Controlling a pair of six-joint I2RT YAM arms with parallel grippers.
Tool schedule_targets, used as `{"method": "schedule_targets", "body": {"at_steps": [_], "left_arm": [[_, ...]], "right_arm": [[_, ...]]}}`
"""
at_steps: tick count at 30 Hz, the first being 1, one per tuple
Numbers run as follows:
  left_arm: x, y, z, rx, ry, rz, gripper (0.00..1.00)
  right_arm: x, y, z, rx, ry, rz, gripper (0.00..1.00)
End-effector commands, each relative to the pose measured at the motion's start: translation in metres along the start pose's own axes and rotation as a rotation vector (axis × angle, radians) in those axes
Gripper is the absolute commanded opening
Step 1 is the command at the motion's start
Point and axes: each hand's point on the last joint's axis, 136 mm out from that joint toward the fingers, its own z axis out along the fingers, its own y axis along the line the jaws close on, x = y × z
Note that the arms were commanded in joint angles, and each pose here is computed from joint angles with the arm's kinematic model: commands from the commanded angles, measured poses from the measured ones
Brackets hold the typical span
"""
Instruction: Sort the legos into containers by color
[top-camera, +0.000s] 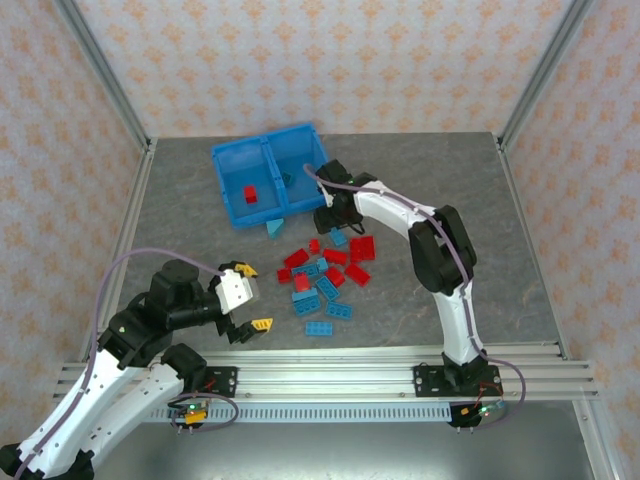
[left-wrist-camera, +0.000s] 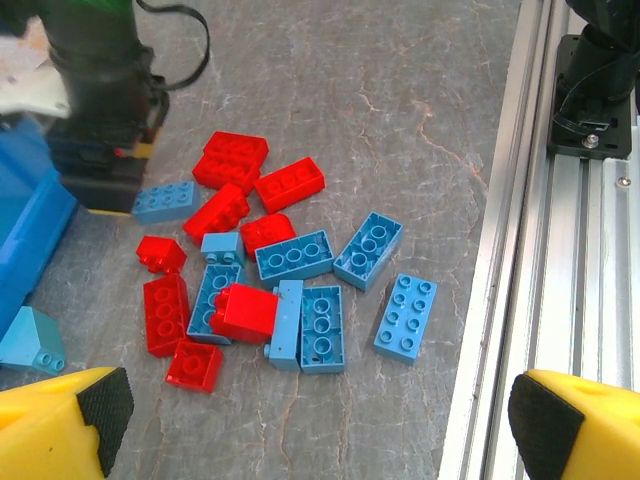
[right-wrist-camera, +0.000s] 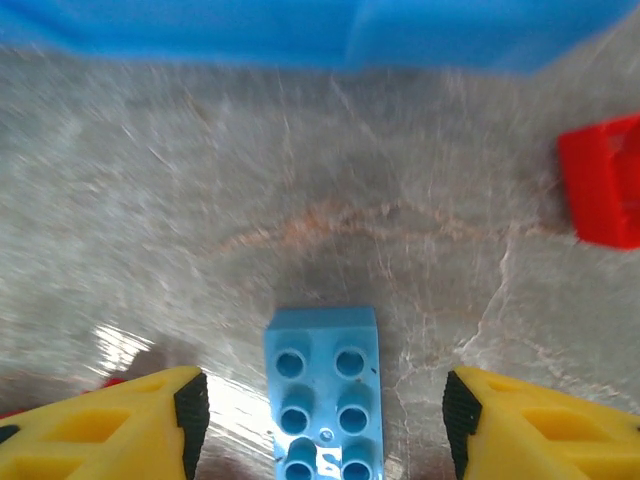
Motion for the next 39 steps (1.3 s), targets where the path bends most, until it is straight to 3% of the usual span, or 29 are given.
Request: {"method": "schedule_targets", "body": {"at_steps": [1,6,10,15,19,24,28,33,39], "left_arm": [[-0.004,0.001,0.001,-0.007,-0.028,0.007,1.00],[-0.003,0.001,0.004,0.001,-0.027,0.000,1.00],[-0.005,0.002,0.003,-0.007,-0.033,0.005,1.00],[-0.018,0.008,-0.003,-0.052,-0.099,0.000,1.00],[-0.033,0.028,-0.004,-0.146,-0.192,-0.109,1.00],[-0.027,0.076,-0.012,-0.385,-0.192,-0.458,1.00],[-0.011,0.094,-0.016,-0.504,-0.170,-0.637,1.00],[0.035,0.118,-0.028,-0.748,-0.079,-0.881,1.00],[0.064,0.118,-0.008,-0.775,-0.066,-1.040,1.00]], "right_arm": [[0.022,-0.006,0.018,0.015,0.073,0.002,0.61],[0.030,-0.007,0.029,0.016,0.094,0.016,0.45],[0.014,-0.011,0.007,0.044,0.032,0.033,0.35],[-0.047,0.015,-0.094,-0.074,-0.307,0.091,0.31],[-0.092,0.030,-0.131,-0.129,-0.486,0.149,0.31],[-0.147,0.019,-0.110,-0.035,-0.552,0.201,0.31],[-0.175,0.015,-0.075,0.003,-0.535,0.206,0.31],[-0.195,0.019,-0.039,-0.024,-0.501,0.192,0.35],[-0.200,0.027,-0.046,-0.066,-0.508,0.183,0.47]]}}
